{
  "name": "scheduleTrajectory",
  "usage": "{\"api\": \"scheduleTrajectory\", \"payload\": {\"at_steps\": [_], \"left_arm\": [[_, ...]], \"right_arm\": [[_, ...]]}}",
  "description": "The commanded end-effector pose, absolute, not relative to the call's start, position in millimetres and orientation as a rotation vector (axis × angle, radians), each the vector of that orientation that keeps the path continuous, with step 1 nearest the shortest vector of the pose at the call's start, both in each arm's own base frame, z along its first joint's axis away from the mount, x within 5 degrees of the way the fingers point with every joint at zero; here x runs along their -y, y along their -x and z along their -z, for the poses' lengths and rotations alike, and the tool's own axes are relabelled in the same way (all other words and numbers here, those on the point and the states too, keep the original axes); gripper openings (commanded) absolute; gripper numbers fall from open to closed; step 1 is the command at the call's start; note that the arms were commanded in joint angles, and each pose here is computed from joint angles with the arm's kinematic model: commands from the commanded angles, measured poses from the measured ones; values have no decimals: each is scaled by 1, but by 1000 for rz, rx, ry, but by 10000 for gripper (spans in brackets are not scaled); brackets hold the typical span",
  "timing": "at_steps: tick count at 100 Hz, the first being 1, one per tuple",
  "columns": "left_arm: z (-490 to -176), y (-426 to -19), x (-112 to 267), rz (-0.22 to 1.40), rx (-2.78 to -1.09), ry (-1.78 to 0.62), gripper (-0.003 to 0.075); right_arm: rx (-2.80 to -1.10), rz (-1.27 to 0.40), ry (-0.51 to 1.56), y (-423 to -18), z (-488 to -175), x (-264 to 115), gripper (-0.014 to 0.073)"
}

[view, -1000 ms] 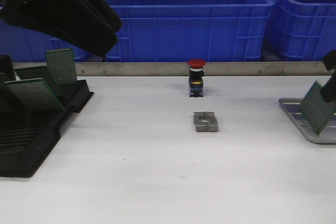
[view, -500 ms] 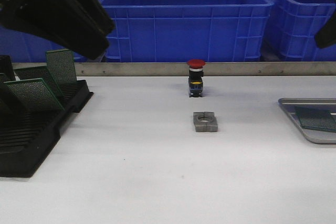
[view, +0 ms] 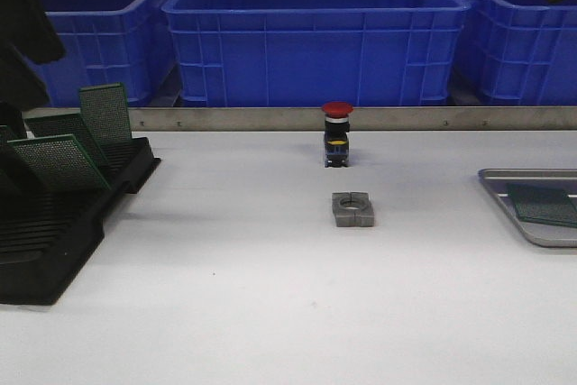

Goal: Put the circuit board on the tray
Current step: 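Grasp a second green circuit board in the rack with the left gripper and lift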

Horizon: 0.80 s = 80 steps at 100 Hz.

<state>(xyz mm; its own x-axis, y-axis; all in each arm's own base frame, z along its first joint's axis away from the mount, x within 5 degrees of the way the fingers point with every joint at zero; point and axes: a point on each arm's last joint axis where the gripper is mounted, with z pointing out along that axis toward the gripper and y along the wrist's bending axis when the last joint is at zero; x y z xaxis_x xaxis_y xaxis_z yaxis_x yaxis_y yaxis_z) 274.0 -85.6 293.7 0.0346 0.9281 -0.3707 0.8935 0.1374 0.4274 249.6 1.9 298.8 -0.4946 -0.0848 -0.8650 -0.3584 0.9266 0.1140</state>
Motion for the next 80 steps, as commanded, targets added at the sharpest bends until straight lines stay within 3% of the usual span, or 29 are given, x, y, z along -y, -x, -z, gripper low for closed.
{"api": "scheduleTrajectory", "payload": {"at_steps": [1,60,70,80], "left_arm": [[-302,-286,85,-153,-1815,-1676,383],[-236,-336,89,-202,-1894,-1662,379],[-233,-337,90,-198,-1900,-1666,330],[-234,-338,90,-204,-1896,-1660,230]], "right_arm": [[-2011,-341,302,-248,-317,-2,536],[-2010,-337,302,-248,-317,-2,536],[-2010,-337,302,-248,-317,-2,536],[-2010,-337,302,-248,-317,-2,536]]}}
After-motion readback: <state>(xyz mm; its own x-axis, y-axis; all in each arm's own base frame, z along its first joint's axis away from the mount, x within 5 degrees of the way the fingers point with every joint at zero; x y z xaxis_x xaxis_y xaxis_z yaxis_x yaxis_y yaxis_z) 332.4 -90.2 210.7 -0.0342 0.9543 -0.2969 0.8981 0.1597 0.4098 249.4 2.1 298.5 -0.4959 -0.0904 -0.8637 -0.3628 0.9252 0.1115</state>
